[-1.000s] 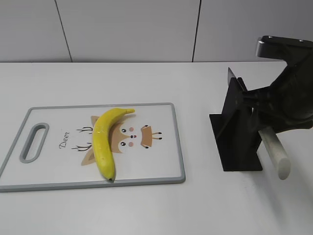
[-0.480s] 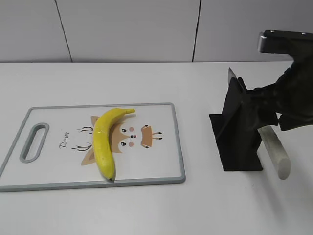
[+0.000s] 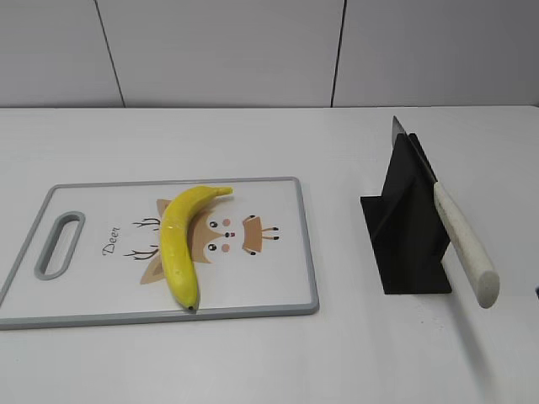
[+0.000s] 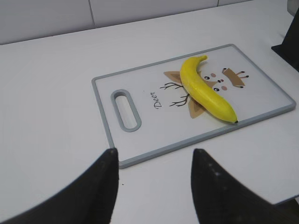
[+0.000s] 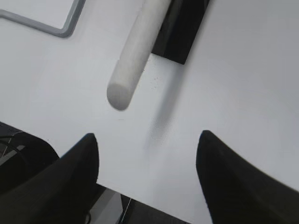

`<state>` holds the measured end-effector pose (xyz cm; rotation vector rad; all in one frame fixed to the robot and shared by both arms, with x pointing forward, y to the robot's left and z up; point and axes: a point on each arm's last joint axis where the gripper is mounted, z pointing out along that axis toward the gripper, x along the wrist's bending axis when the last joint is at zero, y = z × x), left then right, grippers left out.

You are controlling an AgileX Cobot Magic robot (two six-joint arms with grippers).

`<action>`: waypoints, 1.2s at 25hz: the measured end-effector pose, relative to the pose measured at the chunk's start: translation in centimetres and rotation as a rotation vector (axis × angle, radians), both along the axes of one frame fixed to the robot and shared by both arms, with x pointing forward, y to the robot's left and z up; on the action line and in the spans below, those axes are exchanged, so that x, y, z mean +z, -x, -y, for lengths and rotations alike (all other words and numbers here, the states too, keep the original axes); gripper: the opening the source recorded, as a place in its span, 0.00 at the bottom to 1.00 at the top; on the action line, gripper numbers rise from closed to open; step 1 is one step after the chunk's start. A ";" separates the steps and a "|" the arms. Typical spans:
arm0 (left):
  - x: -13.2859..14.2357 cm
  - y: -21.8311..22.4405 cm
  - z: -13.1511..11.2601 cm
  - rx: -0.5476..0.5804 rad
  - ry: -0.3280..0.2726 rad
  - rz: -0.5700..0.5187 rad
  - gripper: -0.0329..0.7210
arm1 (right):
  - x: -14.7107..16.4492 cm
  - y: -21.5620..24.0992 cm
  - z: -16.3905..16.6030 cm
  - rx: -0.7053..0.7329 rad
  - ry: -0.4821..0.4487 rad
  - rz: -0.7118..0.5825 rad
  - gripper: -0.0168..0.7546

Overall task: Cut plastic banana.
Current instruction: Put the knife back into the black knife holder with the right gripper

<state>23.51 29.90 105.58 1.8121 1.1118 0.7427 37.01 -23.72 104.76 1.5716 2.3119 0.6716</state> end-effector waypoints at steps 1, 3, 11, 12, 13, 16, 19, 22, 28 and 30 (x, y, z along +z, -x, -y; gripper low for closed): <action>0.0 0.0 0.0 0.001 0.000 0.002 0.68 | 0.0 1.1 0.5 0.007 -0.008 0.036 0.69; 0.0 0.0 0.0 0.007 0.001 0.001 0.68 | -0.3 3.1 1.5 0.023 -0.023 0.101 0.69; 0.0 0.0 0.1 0.176 0.002 0.004 0.68 | -0.5 9.4 4.4 0.027 -0.147 0.405 0.69; 0.0 0.0 0.1 0.207 0.002 0.004 0.68 | -0.7 10.0 4.6 0.027 -0.156 0.426 0.69; 0.0 0.0 0.1 0.226 0.002 0.004 0.68 | -0.9 10.5 4.9 0.027 -0.164 0.444 0.69; 0.0 -0.1 0.1 0.265 0.002 0.004 0.68 | -0.9 12.0 5.5 0.025 -0.204 0.536 0.69; 0.0 -0.1 0.1 0.279 0.004 0.004 0.68 | -0.9 12.4 5.8 0.024 -0.208 0.563 0.69; 0.0 -0.1 0.1 0.280 0.002 0.005 0.68 | -0.9 12.5 5.8 0.025 -0.215 0.561 0.69; 0.0 -0.1 0.1 0.285 0.003 0.005 0.66 | -0.9 12.5 5.6 0.000 -0.225 0.556 0.69; 0.0 -0.1 0.1 0.287 0.003 0.005 0.65 | -0.9 12.5 5.6 -0.071 -0.220 0.559 0.69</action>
